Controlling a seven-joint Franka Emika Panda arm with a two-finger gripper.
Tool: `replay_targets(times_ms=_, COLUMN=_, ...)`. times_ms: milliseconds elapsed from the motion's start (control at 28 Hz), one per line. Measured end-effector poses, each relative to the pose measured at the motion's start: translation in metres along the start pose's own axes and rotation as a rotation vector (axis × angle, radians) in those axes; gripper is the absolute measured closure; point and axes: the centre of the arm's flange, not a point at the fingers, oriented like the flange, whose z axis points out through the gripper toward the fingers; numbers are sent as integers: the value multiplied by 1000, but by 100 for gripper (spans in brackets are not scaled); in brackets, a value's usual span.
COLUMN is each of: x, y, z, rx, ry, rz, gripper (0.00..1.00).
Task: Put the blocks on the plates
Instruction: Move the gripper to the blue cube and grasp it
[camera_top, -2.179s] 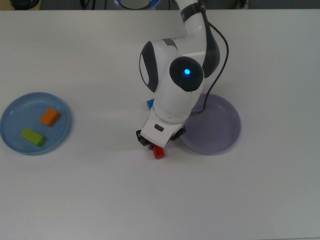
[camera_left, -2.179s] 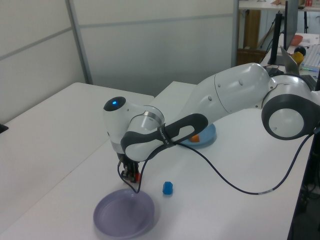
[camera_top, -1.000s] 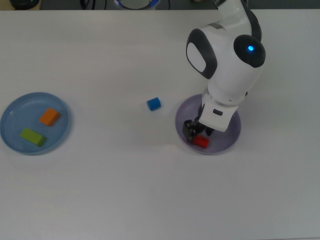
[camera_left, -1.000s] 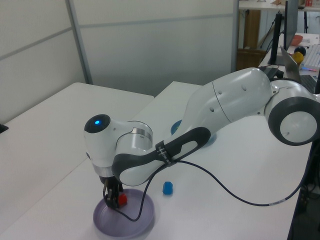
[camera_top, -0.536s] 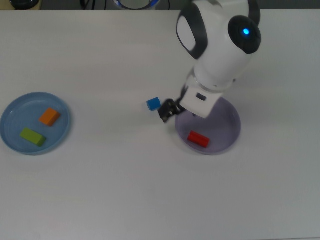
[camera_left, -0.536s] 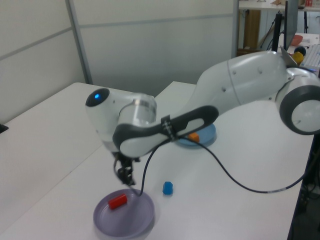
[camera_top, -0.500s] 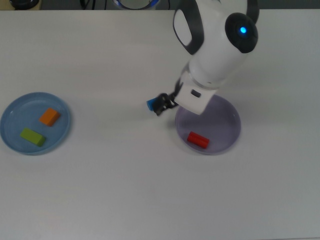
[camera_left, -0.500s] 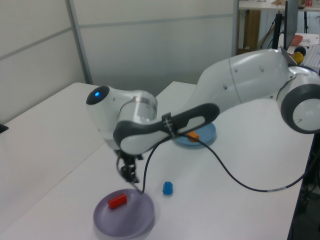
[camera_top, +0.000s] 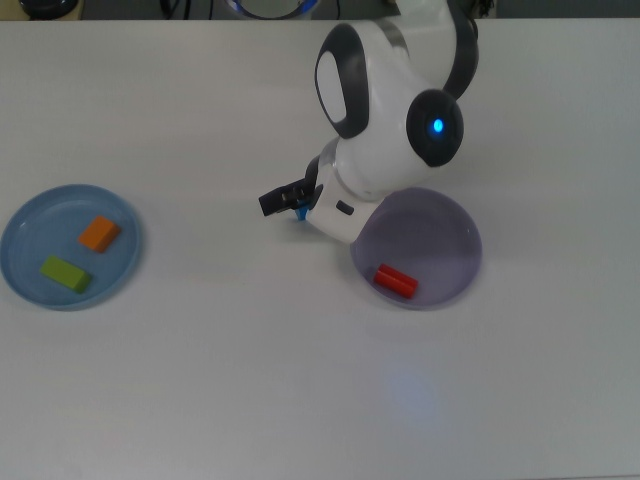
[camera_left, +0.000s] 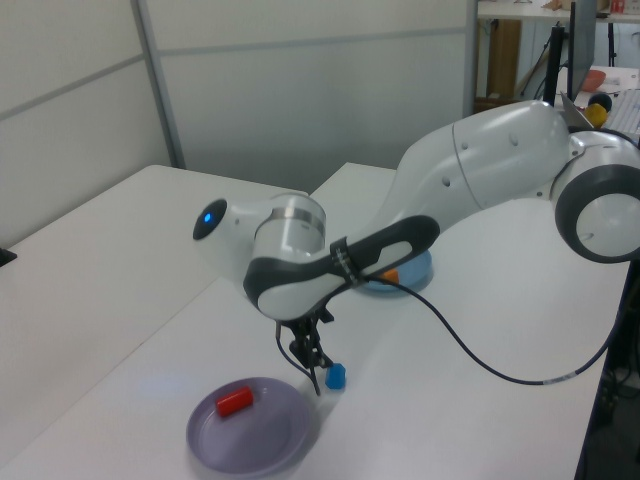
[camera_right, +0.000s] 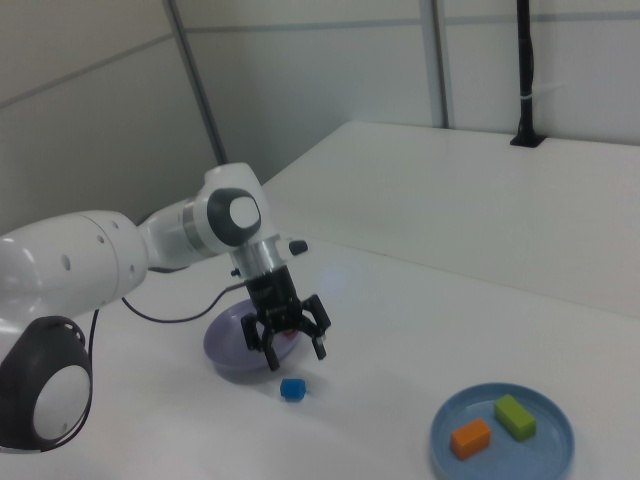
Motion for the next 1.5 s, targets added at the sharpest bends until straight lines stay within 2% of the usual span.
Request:
replay_targets(times_ms=357, x=6, y=-17, z=27, rx=3, ry=-49, rz=-32, gripper=0)
replay_targets(times_ms=536, x=10, y=-21, z=43, rx=-26, ry=-79, rz=-50, gripper=2)
replay_targets(times_ms=643, x=13, y=-23, z=53, rx=-31, ry=-93, rz=-58, gripper=10)
replay_targets(times_ms=679, x=14, y=-24, z=55, rx=-30, ry=-96, rz=-59, gripper=15)
replay_targets(times_ms=714, x=14, y=-25, z=56, rx=-29, ry=-97, rz=-60, gripper=24)
replay_targets(times_ms=893, x=15, y=-26, z=53, rx=-31, ry=-92, rz=-62, gripper=43)
replay_targets(times_ms=1107, x=15, y=-30, z=44, rx=-35, ry=-78, rz=-65, gripper=62)
replay_targets(times_ms=1500, x=21, y=-34, z=7, rx=-36, ry=1, rz=-64, gripper=62)
